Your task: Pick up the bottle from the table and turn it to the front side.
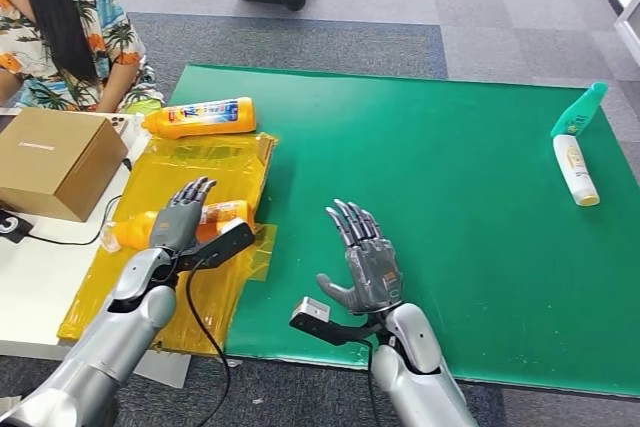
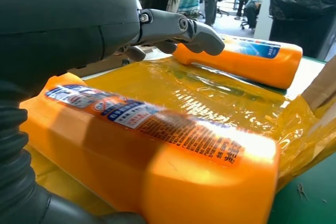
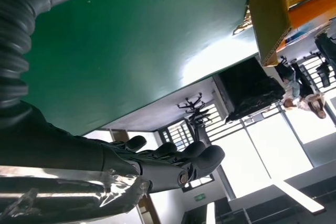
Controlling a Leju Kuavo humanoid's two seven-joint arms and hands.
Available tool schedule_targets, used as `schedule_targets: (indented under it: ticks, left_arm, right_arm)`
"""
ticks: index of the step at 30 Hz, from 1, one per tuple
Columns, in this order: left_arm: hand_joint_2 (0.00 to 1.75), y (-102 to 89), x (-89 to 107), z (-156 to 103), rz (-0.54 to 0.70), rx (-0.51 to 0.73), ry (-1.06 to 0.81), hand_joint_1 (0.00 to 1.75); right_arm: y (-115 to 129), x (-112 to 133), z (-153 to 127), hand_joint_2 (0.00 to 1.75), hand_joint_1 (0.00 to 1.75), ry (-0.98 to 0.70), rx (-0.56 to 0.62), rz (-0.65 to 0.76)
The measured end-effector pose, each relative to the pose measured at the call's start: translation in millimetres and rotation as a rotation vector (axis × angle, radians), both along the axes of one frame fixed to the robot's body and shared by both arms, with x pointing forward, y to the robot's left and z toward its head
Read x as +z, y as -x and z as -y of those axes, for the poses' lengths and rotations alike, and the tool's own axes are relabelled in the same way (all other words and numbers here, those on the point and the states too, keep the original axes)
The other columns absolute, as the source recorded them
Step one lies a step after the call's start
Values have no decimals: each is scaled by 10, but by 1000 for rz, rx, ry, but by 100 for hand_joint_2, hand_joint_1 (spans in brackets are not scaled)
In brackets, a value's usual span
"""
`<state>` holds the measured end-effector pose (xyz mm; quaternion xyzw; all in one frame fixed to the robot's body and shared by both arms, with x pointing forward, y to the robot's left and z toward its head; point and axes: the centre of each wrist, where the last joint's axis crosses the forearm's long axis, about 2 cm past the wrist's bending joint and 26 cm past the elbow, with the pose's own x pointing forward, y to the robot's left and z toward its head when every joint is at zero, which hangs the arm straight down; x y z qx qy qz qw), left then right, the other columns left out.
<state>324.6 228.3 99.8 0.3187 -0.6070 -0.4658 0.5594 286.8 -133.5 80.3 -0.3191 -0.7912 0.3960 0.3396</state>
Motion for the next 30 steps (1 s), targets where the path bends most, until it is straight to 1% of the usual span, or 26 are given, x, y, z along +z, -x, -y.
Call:
schedule_targets:
  ticks: [7,10,12,16,20,24,28,30]
  left_arm:
    - [175,7,7,37,44,14,13,0]
    - [175,24,22,63,106,13,45,0]
    - [175,49,68,103,195,20,114,0]
    - [175,101,271,222,432,54,299,0]
    - [175,165,458,291,587,70,434,0]
    - [175,257,652,315,740,57,577,0]
    - [175,362,813,319,886,0,767,0]
    - [175,395,870,321,932,-21,832,0]
  right_arm:
    - [6,5,-23,175,0,-2,8,0]
    - [5,8,-27,175,0,-4,9,0]
    - [3,12,-34,175,0,-2,12,2]
    - [-4,23,-68,175,0,12,26,8]
    - [-6,27,-109,175,0,19,41,8]
    - [-18,39,-144,175,0,24,57,11]
    - [-26,53,-172,175,0,11,80,19]
    - [-36,70,-191,175,0,3,88,24]
